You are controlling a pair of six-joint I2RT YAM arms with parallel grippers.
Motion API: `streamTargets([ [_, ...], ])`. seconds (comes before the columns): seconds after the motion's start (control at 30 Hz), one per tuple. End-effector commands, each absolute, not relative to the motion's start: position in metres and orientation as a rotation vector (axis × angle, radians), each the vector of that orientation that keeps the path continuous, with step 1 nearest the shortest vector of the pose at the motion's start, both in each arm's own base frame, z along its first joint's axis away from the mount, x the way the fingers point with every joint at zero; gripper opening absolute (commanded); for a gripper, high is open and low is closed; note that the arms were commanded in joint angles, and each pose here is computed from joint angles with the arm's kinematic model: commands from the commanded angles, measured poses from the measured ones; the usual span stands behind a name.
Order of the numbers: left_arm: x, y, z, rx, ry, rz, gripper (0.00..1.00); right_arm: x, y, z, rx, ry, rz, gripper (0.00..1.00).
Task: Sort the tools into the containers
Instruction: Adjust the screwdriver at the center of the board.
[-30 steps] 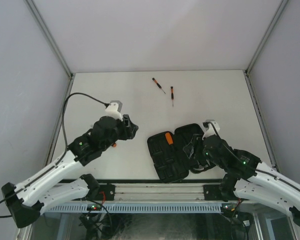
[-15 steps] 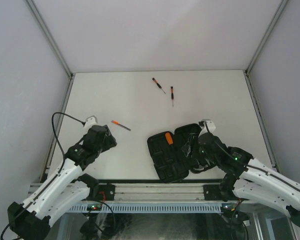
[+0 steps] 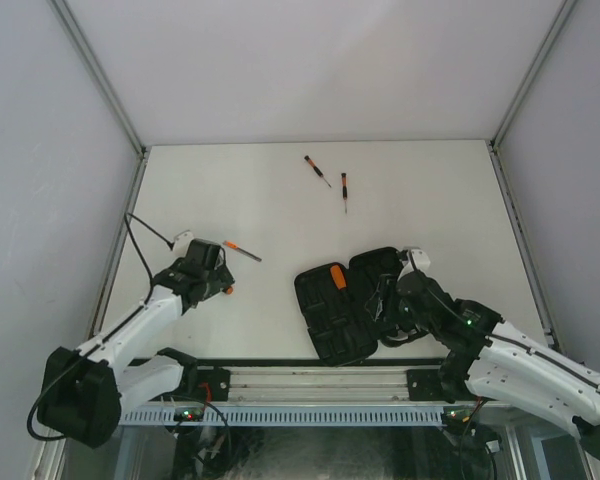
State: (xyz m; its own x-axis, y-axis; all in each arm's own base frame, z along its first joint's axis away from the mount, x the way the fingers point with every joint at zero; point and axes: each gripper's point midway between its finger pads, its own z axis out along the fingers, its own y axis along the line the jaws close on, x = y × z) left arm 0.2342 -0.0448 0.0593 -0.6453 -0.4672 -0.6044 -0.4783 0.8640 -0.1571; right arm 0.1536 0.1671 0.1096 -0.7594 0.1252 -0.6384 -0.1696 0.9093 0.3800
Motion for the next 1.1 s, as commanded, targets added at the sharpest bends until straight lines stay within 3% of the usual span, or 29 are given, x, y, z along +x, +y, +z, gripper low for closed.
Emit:
streamTargets([
  [0.0,0.272,-0.044,0.081,-0.715,2.267,0.009,0.84,0.159,0.173,0.117,-0.011,2.335,0.609,0.5],
  [0.33,0.293,-0.052,0.06,-0.695,2.322,0.007,0.77,0.157,0.173,0.111,-0.002,2.35,0.612,0.5],
  [0.9,0.284,-0.068,0.048,-0.617,2.368,-0.111,0.25,0.155,0.176,0.113,0.022,2.349,0.649,0.49],
  [1.07,0.278,-0.074,0.062,-0.551,2.338,-0.194,0.19,0.156,0.176,0.118,0.035,2.331,0.668,0.49],
])
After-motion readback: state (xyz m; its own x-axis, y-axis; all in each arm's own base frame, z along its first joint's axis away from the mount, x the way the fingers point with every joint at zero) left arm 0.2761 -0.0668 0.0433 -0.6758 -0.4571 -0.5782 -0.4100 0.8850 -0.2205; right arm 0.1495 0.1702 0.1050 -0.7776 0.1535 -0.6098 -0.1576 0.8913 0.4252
